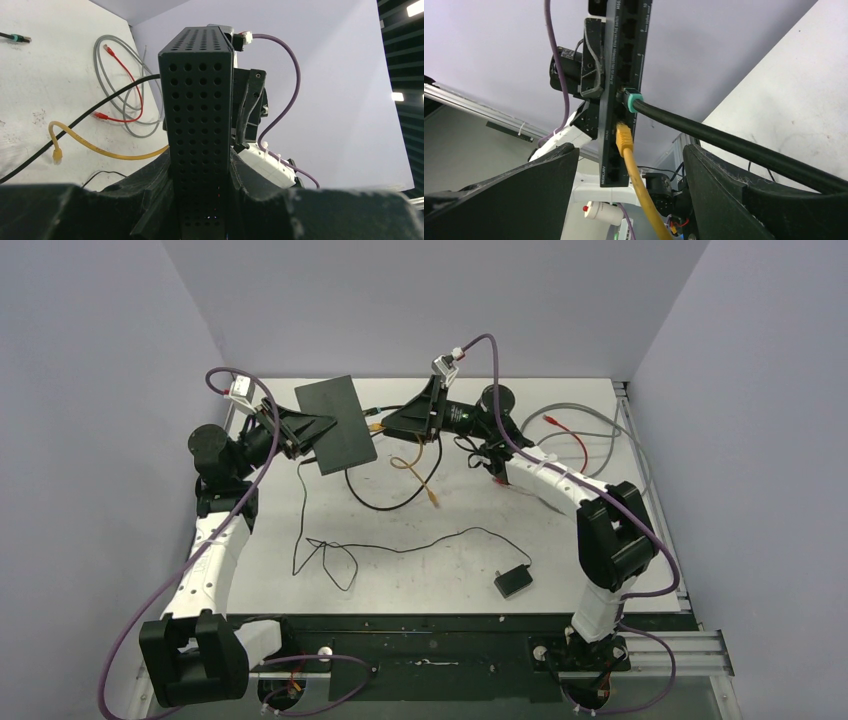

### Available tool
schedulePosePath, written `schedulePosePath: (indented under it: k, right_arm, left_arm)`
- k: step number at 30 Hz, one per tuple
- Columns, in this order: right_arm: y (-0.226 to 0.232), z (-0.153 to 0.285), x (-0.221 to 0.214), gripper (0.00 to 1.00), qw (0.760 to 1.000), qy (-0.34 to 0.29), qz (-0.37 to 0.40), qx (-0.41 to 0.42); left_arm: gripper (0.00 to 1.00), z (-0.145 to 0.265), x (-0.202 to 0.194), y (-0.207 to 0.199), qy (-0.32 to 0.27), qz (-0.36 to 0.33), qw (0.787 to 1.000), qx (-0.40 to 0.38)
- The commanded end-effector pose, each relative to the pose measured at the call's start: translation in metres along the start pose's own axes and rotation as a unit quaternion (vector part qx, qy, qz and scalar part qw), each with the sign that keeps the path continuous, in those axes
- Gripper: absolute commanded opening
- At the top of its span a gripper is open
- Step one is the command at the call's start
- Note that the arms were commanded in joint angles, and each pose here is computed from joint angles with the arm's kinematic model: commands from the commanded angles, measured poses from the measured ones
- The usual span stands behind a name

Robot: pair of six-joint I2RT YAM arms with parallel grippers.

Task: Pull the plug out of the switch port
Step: Pull the connector from the switch port.

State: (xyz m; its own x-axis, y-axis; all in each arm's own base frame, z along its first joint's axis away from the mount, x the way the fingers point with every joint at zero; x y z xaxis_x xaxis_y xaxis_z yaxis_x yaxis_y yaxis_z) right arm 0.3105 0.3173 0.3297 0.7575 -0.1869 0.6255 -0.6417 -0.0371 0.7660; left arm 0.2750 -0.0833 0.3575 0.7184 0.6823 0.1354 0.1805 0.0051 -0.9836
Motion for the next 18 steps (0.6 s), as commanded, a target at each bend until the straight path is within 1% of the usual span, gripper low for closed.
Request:
schedulePosePath:
  k: [1,4,6,8,11,18]
  right_arm:
    - [0.016,-0.01,0.013,0.78,0.999,-0.015,0.035,0.029]
    - [0.015,-0.014,0.013,0.77,0.999,-0.005,0.04,0.022]
    - [0.013,-0.016,0.012,0.75,0.999,0.001,0.04,0.014]
    - [0.013,-0.017,0.011,0.69,0.999,0.004,0.04,0.013]
    - [0.012,-0.02,0.009,0.63,0.999,0.01,0.035,0.017]
    - [0.014,-0.026,0.008,0.6,0.999,0.016,0.033,0.025]
  left_arm:
    - [0.0,0.0,-0.004,-0.033,0.002,-0.06,0.997,-0.058]
    - [0.0,0.0,-0.004,-0.033,0.002,-0.06,0.997,-0.058]
    - [0.0,-0.001,-0.004,-0.033,0.003,-0.06,0.997,-0.058]
    - [0.0,-0.001,-0.005,-0.033,0.003,-0.06,0.997,-0.057]
    - [0.0,-0.001,-0.005,-0.033,0.003,-0.06,0.997,-0.057]
    - [0.0,-0.001,-0.007,-0.031,0.006,-0.058,0.997,-0.055]
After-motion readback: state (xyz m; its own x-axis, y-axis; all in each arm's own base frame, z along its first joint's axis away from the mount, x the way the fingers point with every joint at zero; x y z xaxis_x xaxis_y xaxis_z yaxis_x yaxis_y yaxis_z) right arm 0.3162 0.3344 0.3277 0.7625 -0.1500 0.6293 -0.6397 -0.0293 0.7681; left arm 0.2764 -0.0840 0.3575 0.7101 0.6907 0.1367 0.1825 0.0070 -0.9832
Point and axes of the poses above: each gripper's point midway between its finger pads, its own z axis back along the fingers, its own y axis along the line the jaws close on, x = y × z, the point moved 7 cm from there along z, back along the fingers, and after that the axes turned 12 degrees about z, right-handed, at the moved point
